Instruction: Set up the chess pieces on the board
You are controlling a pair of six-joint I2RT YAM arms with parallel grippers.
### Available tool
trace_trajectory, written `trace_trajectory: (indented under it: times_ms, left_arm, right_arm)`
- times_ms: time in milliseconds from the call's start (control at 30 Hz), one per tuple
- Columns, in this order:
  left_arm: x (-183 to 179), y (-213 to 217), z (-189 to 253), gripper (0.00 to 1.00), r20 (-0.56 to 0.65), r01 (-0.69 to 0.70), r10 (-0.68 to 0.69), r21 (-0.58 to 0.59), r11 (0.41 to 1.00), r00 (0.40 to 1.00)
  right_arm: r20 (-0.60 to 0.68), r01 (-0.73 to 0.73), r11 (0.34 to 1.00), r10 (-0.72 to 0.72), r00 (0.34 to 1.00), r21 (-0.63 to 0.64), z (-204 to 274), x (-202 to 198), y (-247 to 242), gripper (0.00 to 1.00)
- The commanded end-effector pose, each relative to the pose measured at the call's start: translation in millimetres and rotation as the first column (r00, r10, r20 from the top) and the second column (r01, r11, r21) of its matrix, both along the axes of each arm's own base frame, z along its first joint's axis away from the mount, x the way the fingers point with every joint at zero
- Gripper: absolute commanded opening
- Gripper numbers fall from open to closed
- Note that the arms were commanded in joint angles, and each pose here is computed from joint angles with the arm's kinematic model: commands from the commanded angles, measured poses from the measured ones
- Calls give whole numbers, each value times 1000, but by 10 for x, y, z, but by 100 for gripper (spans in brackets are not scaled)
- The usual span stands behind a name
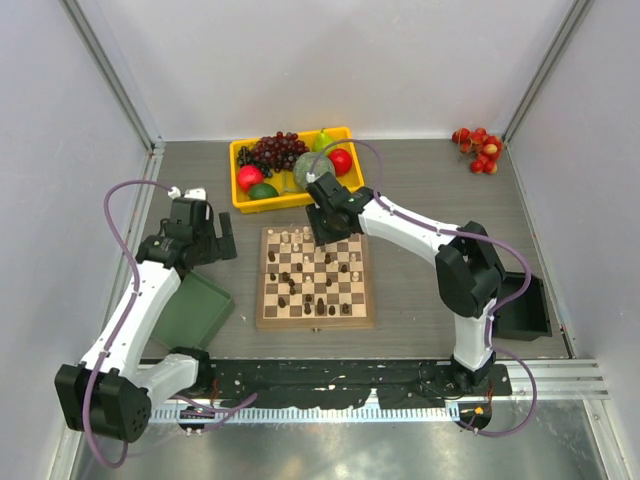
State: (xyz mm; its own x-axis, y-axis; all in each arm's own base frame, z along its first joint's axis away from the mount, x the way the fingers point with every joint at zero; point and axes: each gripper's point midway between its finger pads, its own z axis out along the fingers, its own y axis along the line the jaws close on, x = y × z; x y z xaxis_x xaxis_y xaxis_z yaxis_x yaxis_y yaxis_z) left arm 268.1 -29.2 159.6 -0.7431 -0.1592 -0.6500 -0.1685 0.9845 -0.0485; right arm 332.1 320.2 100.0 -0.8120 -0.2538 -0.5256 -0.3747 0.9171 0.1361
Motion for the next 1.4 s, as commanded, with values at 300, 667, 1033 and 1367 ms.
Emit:
trace_trajectory:
  times_ms: [300,667,1033,1367]
  left_arm:
    - [115,52,246,99,84,33,-38,54,998,996]
    - [20,144,305,99,116,4,-13,80,997,993]
    - [-52,148,230,99,90,-6,0,70,998,996]
    - [-163,189,31,99,27,-72,71,58,996,997]
  right_arm:
    - [-24,0,1000,0,1000,6,66,-83,5,43]
    - [3,39,996,-40,999,76,199,-81,64,43]
    - [77,0,997,-7,997,81,371,-90,-13,44]
    - [91,-6,997,-1,996,80,385,-132,-82,45]
